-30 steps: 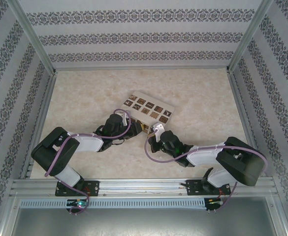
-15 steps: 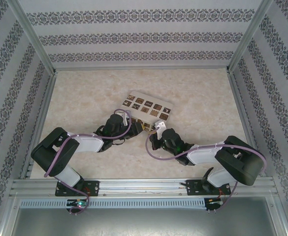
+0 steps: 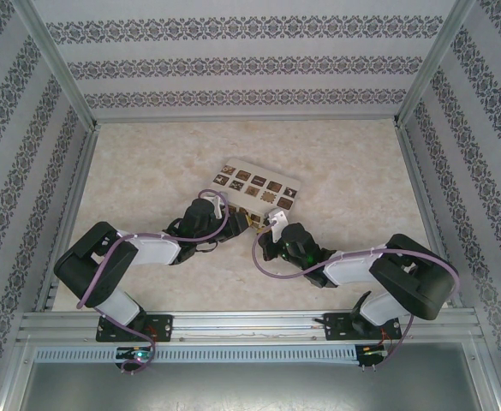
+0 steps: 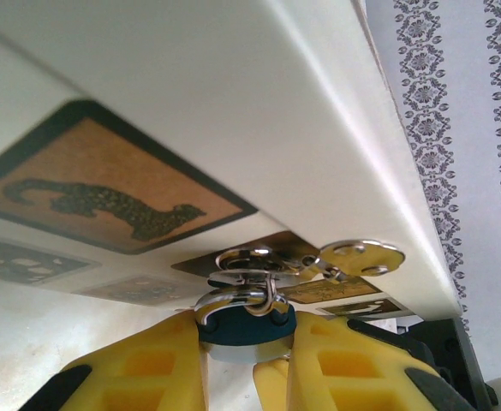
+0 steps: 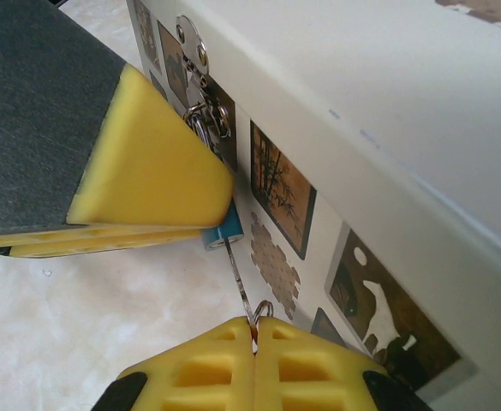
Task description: Unlock a padlock with a key
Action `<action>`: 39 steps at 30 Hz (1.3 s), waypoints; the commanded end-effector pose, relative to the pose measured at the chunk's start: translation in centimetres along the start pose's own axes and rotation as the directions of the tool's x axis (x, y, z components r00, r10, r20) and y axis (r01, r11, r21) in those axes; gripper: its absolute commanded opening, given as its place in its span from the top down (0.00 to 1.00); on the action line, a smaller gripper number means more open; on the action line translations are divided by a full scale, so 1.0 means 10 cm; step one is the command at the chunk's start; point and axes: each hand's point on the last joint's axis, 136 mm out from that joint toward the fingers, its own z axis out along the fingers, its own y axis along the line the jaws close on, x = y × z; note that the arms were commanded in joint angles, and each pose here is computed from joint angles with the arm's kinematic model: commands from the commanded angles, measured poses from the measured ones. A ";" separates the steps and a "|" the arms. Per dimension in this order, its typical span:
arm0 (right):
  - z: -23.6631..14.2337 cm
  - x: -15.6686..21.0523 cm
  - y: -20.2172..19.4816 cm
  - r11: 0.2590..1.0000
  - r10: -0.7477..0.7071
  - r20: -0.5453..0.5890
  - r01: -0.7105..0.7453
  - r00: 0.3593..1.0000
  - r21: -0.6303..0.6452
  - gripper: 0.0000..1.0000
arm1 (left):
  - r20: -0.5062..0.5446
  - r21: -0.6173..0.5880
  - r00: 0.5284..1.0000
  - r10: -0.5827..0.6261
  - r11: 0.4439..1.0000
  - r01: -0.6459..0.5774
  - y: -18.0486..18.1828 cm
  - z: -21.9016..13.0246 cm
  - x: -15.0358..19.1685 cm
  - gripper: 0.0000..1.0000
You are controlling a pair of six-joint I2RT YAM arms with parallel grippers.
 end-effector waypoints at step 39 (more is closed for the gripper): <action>0.22 -1.00 0.26 0.990 -0.012 0.253 0.047 0.967 -0.131 1.00 | -0.058 0.100 0.998 0.028 0.995 -0.022 -0.33 0.08 0.07 0.78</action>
